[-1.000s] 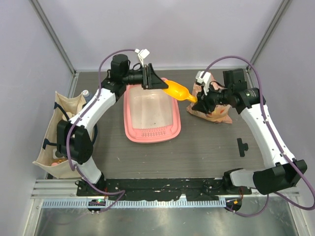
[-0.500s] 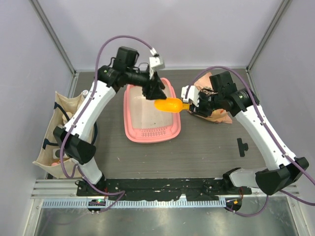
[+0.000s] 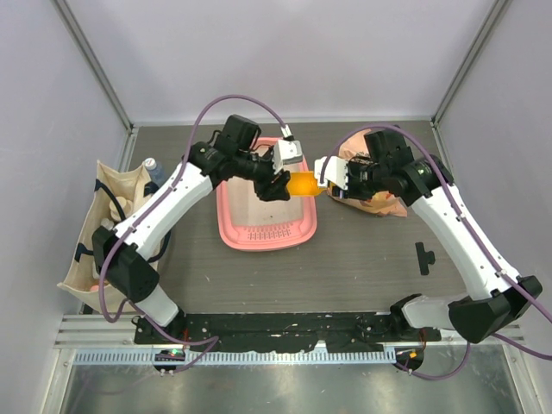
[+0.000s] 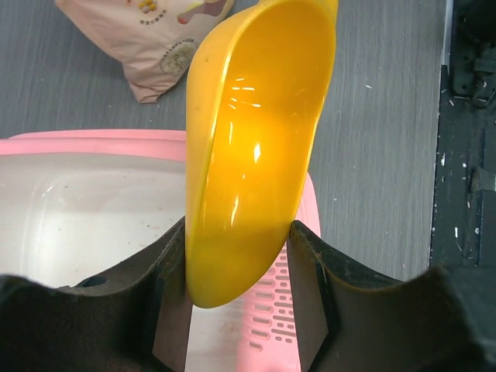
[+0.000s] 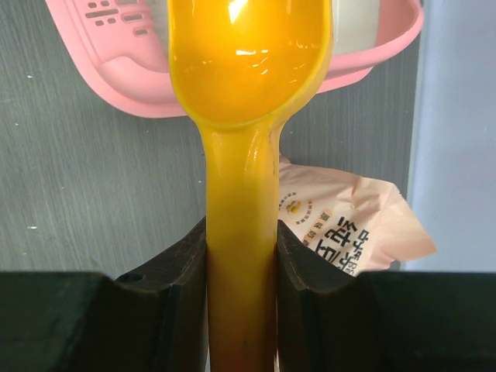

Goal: Fill the litter box with clean litter
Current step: Pick up the spatula from the center of the board.

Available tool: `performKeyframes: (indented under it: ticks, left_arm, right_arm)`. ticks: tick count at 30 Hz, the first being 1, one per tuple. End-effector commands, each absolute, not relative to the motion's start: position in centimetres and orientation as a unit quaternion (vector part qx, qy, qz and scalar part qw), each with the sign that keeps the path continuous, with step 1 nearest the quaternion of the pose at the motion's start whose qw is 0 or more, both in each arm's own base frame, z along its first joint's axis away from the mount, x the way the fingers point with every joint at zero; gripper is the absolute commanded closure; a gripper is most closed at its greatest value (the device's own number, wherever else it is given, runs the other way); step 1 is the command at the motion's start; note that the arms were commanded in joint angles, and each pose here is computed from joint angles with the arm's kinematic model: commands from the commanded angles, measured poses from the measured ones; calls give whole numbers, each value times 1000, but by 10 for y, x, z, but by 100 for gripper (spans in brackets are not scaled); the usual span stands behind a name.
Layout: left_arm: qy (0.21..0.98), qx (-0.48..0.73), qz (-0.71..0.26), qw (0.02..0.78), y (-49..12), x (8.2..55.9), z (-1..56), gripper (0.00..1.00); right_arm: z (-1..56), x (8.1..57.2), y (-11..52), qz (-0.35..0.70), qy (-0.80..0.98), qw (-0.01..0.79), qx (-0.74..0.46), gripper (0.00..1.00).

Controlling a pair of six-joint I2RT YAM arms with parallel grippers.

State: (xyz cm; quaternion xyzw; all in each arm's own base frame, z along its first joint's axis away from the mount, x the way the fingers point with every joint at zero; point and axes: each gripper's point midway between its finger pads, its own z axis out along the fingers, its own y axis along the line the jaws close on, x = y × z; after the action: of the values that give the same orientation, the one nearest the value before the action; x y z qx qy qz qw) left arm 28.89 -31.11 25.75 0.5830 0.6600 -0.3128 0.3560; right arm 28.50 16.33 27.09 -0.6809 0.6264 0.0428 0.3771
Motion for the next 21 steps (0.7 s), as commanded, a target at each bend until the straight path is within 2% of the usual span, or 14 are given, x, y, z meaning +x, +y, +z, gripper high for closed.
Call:
performKeyframes:
  ticks: [1, 4, 5, 8, 17, 21]
  left_arm:
    - [639, 576, -275, 429, -311, 310, 287, 73]
    - [625, 581, -333, 401, -319, 288, 296, 68]
    - [616, 584, -369, 379, -324, 276, 297, 59]
    - [631, 562, -417, 334, -332, 266, 304, 51]
    - [651, 513, -496, 259, -343, 261, 308, 52]
    - [661, 497, -508, 242, -345, 262, 307, 41]
  right_arm:
    - [303, 283, 176, 41, 589, 433, -681, 82]
    - [301, 283, 178, 46, 590, 431, -681, 82]
    - [300, 283, 178, 45, 590, 429, -683, 82]
    - [298, 284, 176, 35, 583, 425, -691, 82]
    - [295, 284, 171, 10, 568, 422, -707, 82]
    - [292, 283, 170, 9, 573, 419, -704, 81]
